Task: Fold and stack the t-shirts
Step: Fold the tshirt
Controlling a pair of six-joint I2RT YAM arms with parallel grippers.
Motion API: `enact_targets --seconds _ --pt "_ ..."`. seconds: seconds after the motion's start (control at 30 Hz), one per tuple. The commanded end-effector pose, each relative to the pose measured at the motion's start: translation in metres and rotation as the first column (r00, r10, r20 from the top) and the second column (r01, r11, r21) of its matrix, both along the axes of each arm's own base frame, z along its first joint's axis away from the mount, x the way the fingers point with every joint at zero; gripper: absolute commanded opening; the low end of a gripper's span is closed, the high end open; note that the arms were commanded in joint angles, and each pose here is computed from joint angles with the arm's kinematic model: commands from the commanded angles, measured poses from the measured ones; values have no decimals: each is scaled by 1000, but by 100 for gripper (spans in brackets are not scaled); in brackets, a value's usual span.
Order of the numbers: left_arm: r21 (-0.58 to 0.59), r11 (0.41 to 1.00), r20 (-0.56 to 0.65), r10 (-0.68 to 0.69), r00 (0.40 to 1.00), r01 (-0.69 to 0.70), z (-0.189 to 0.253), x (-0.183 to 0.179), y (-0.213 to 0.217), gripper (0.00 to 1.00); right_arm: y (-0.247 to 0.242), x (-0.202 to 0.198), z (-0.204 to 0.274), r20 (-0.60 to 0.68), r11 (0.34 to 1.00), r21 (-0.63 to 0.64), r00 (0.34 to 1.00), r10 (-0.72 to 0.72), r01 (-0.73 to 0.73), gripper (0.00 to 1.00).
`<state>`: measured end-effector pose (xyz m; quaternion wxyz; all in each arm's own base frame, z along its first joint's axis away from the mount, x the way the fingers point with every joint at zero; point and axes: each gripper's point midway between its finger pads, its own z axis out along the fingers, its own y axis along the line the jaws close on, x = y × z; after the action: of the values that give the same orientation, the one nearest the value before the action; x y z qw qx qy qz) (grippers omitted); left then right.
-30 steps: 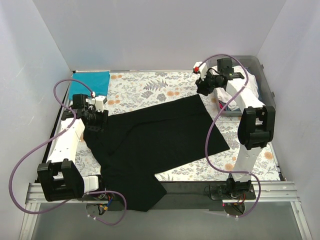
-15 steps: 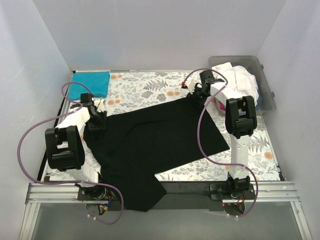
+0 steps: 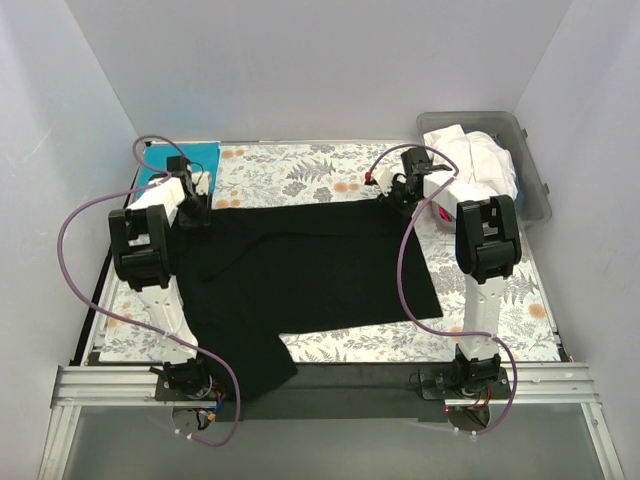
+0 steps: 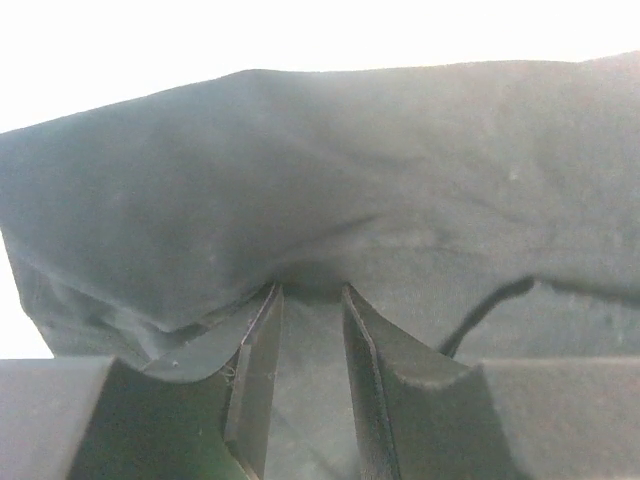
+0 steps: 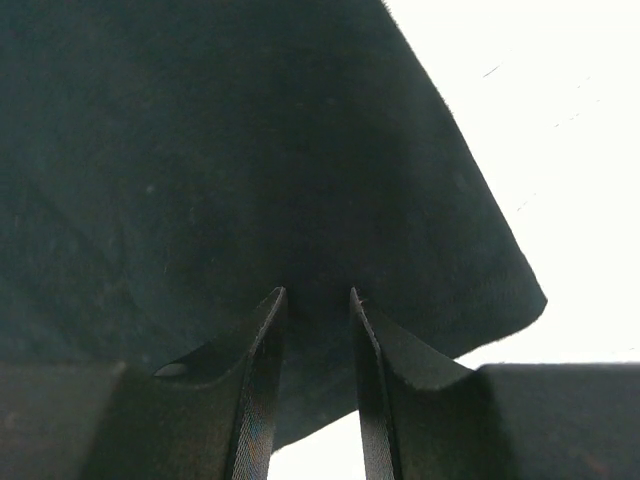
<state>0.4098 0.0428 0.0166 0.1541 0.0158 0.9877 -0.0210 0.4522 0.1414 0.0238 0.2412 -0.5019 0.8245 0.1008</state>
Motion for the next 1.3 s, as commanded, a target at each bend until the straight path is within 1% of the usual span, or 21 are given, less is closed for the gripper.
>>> enact_targets --seconds 0.0,0.03,0.07,0.1,0.17,0.2,0.23,0.27,0.3,0.33,0.37,0.4,0.5,0.6,0.77,0.9,1.07,1.27 --pt "49 999 64 -25 998 22 -15 51 17 29 -9 -44 -16 -159 999 -38 987 -21 15 39" --pt "27 999 70 -29 997 28 -16 62 17 31 -9 -42 -11 -149 999 -32 988 -31 27 39" --pt "-11 999 116 -38 992 40 5 80 14 32 -8 -37 -2 -133 999 -25 990 -49 46 39" --pt "-38 998 138 -50 989 56 15 87 9 35 -7 -33 5 -123 998 -15 991 -56 55 40" --pt "-98 988 193 -96 976 116 45 93 -4 38 -1 -21 31 -75 997 27 995 -64 67 41" --pt "-122 983 213 -108 971 136 56 92 -10 39 0 -19 40 -65 997 37 996 -68 70 41" --pt "-131 979 253 -121 960 158 77 90 -14 44 4 -12 55 -37 996 58 997 -66 68 41" --pt "-149 974 247 -129 960 169 80 82 -18 45 7 -11 61 -36 994 77 997 -69 72 41" --pt "-194 961 261 -145 954 199 88 78 -29 47 8 -10 67 -37 993 86 997 -74 77 42" --pt "-206 955 277 -151 949 213 99 73 -32 49 10 -7 76 -23 992 99 997 -76 78 42" --pt "-224 950 263 -157 952 218 97 64 -37 49 11 -6 79 -23 991 108 996 -83 85 42" --pt "-248 940 279 -163 946 235 105 61 -43 50 12 -7 80 -27 990 110 996 -84 87 42" --pt "-285 926 271 -170 948 247 103 53 -51 51 13 -9 79 -44 989 114 995 -92 97 42" --pt "-314 908 243 -207 948 279 93 44 -63 52 13 -13 74 -67 988 116 993 -97 104 42" --pt "-303 906 233 -229 945 294 78 47 -72 52 16 -22 68 -112 987 126 990 -91 105 42" --pt "-301 903 216 -249 944 307 66 50 -82 52 15 -38 59 -176 988 122 982 -68 90 41" --pt "-294 902 193 -269 944 317 52 50 -95 52 8 -49 47 -200 994 85 978 -56 74 38" --pt "-254 921 189 -252 949 295 39 58 -91 52 5 -53 42 -218 994 83 974 -57 76 37"
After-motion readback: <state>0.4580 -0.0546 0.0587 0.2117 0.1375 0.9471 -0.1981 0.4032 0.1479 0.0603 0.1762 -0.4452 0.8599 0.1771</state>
